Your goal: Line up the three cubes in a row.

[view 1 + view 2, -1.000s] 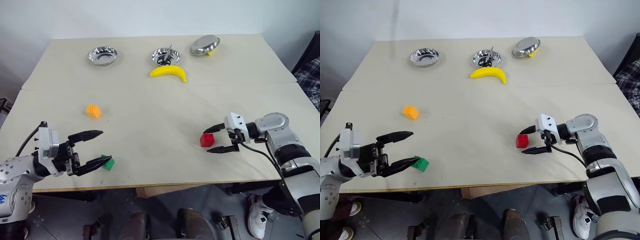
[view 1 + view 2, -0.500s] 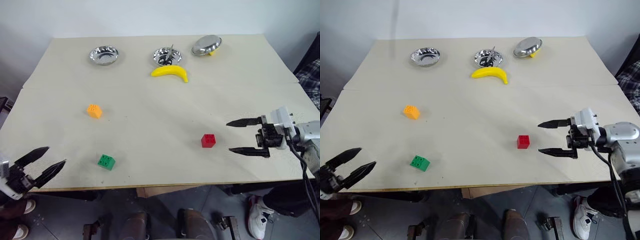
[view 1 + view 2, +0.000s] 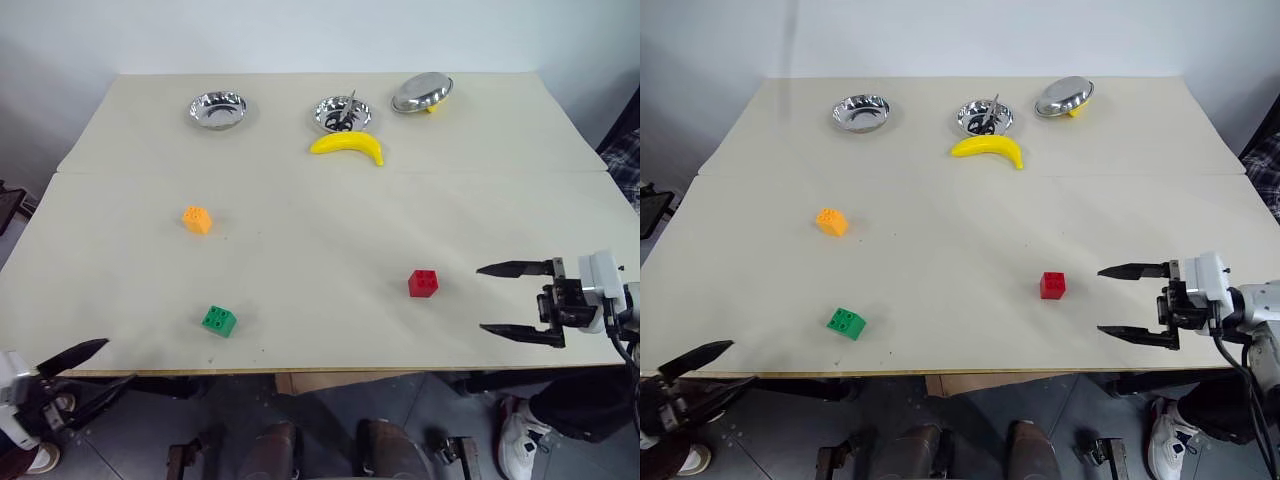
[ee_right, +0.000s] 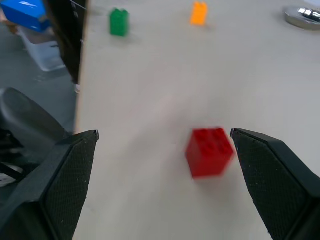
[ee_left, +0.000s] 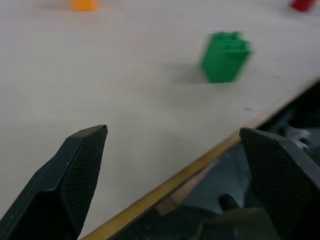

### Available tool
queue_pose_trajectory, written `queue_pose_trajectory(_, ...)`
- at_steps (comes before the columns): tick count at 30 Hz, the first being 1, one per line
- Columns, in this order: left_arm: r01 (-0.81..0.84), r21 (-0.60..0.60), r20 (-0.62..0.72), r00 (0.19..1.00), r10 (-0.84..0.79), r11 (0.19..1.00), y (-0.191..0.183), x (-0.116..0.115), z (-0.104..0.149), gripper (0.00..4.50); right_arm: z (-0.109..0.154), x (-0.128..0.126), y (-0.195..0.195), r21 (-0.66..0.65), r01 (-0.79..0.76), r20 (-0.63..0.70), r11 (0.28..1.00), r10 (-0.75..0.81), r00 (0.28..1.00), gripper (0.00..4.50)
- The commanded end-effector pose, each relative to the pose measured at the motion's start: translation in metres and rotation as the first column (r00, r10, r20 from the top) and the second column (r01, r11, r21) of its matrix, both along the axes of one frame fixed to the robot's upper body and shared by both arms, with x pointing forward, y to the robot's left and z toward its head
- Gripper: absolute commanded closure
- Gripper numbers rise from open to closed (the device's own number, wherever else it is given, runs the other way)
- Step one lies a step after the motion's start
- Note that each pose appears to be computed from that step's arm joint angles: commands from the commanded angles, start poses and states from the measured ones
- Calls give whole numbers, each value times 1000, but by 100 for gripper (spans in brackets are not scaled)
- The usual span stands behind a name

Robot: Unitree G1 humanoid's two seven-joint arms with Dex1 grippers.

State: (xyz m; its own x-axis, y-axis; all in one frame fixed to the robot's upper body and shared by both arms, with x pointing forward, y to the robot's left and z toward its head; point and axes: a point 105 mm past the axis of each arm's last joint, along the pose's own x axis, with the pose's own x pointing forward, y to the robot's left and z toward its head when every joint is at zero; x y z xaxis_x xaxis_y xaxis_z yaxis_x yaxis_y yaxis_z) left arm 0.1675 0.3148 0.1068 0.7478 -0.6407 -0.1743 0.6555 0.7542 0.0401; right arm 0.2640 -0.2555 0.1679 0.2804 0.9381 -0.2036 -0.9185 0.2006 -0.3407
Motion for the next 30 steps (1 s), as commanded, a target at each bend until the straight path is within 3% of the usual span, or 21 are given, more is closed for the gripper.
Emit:
queue_pose_trajectory(1,113,-22,46,993,-112,993,-40,7,12,0,10,-4,-22,-72,26,37,997,-23,999,6)
queue_pose_trajectory(8,-41,-123,37,998,46,992,-86,34,12,0,12,-12,-43,-132,85,56,988,-79,995,6)
queue_pose_trajectory(19,-196,-76,7,980,197,978,-108,71,-17,0,10,-18,-31,-111,26,28,993,-24,999,6)
queue_pose_trajectory(28,-159,-84,-9,987,159,984,-111,71,-22,278,13,-18,-22,-73,-1,40,997,4,999,0)
queue_pose_trajectory(30,-79,-102,29,996,83,992,-117,71,-14,299,14,-18,-20,-38,-3,35,999,5,999,0)
